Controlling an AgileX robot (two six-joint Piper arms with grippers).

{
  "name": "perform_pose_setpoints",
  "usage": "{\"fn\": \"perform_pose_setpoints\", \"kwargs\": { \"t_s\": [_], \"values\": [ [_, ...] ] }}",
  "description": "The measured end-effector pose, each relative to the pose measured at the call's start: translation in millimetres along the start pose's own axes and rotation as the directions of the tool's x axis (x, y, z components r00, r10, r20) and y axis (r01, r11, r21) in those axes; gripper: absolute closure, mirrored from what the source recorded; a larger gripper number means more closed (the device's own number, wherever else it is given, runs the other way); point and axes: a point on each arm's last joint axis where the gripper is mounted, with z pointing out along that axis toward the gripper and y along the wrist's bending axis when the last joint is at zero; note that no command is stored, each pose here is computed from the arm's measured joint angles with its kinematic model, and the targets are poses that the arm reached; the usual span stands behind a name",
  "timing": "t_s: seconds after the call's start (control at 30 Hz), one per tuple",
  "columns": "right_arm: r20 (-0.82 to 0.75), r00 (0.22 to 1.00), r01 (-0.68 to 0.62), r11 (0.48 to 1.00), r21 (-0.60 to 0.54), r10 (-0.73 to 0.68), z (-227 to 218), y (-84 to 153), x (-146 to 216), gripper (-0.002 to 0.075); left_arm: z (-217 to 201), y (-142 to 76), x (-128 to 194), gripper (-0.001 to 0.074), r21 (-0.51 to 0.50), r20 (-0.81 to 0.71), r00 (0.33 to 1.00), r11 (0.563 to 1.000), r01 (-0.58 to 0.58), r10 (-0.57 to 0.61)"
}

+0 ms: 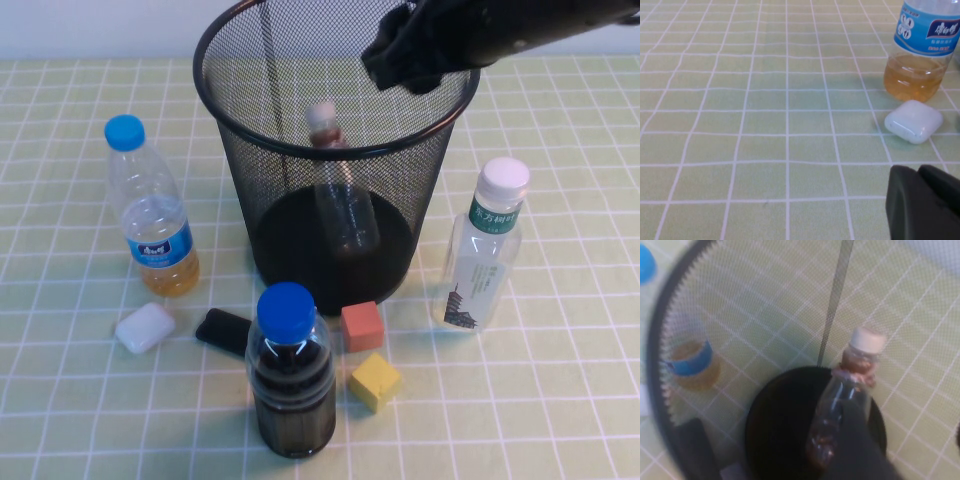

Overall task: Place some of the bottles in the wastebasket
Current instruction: Pick up a bottle from the table with right arm

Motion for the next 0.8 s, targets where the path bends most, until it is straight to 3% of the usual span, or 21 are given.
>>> {"fn": "perform_pose_setpoints", "kwargs": {
  "t_s": [0.07, 0.2, 0.27, 0.5, 0.8],
  "values": [
    [0.023, 1.000, 0.004, 1.000, 0.004, -0.004, -15.4, 0.5, -3.0, 0.0428, 0.0, 0.0, 0.0, 0.0736, 0.000, 0.000, 1.000, 1.000, 0.000, 0.000],
    [0.038, 0.999, 0.022, 0.999, 0.034, -0.023, -51.7, 0.1, -4.5, 0.0639, 0.0, 0.0, 0.0, 0.0736, 0.000, 0.000, 1.000, 1.000, 0.000, 0.000],
    [0.027, 0.999, 0.033, 0.998, 0.056, -0.034, -69.9, -0.7, -2.7, 0.0693, 0.0, 0.0, 0.0, 0.0736, 0.000, 0.000, 1.000, 1.000, 0.000, 0.000],
    [0.019, 0.997, 0.072, 0.988, 0.137, -0.076, -116.1, -3.9, 7.6, 0.0729, 0.0, 0.0, 0.0, 0.0736, 0.000, 0.000, 1.000, 1.000, 0.000, 0.000],
    [-0.006, 0.996, 0.092, 0.982, 0.167, -0.093, -126.3, 1.1, 70.6, 0.0731, 0.0, 0.0, 0.0, 0.0736, 0.000, 0.000, 1.000, 1.000, 0.000, 0.000]
  ]
}}
